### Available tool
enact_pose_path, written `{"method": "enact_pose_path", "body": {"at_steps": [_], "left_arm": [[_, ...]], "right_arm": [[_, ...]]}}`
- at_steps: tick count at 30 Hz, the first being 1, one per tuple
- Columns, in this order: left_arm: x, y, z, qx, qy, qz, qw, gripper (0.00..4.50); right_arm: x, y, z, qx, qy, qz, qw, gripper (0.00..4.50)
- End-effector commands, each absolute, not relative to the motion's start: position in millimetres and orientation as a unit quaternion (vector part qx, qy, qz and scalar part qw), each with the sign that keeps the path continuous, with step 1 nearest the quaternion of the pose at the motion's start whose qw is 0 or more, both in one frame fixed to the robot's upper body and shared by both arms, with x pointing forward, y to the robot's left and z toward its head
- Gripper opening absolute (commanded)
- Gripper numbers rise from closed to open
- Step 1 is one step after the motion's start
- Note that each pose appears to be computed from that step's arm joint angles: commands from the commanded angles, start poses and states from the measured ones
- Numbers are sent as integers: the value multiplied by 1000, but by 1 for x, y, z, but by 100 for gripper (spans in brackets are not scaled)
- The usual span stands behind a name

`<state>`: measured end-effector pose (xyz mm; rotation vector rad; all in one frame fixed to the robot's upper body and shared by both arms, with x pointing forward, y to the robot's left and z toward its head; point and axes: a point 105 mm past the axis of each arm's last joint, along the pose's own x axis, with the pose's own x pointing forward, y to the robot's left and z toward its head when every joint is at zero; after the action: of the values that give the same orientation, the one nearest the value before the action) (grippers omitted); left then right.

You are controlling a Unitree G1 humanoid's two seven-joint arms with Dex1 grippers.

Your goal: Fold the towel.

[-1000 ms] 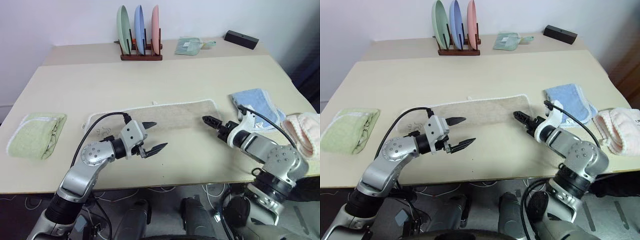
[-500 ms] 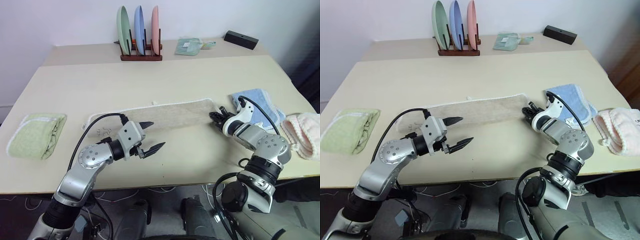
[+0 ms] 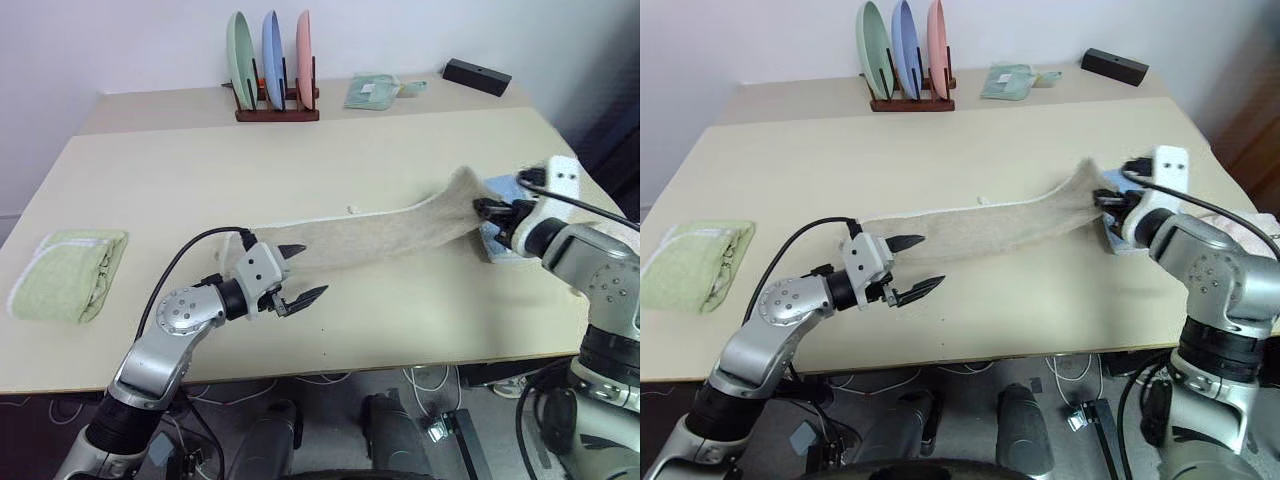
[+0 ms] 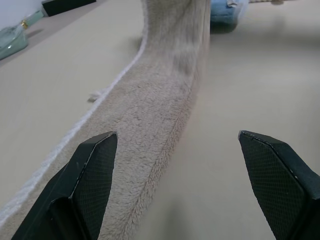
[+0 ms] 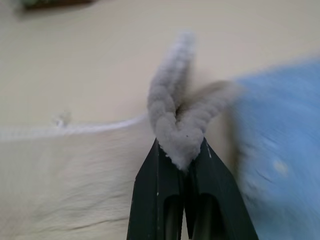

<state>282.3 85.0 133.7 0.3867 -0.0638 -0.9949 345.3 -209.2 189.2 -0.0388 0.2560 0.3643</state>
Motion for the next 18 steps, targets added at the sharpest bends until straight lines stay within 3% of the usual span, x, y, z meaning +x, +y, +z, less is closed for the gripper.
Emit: {"method": "enact_pose_path", "body": {"at_steps": [1,8,16,18], "left_arm": [[281,81,144,196,-56,-478,854,397],[278,80,145,196,-57,-474,857,397],[275,83,145,197,-53,-463,863,397],[275,84,144,198,-51,-462,863,397]], "right_arm": [[332,-156,190,-157,94,301,936,6],[337,-121,150,-218,118,352,903,6],[340,-110,132,-219,132,366,895,6],[340,-109,135,-208,127,370,897,60]]}}
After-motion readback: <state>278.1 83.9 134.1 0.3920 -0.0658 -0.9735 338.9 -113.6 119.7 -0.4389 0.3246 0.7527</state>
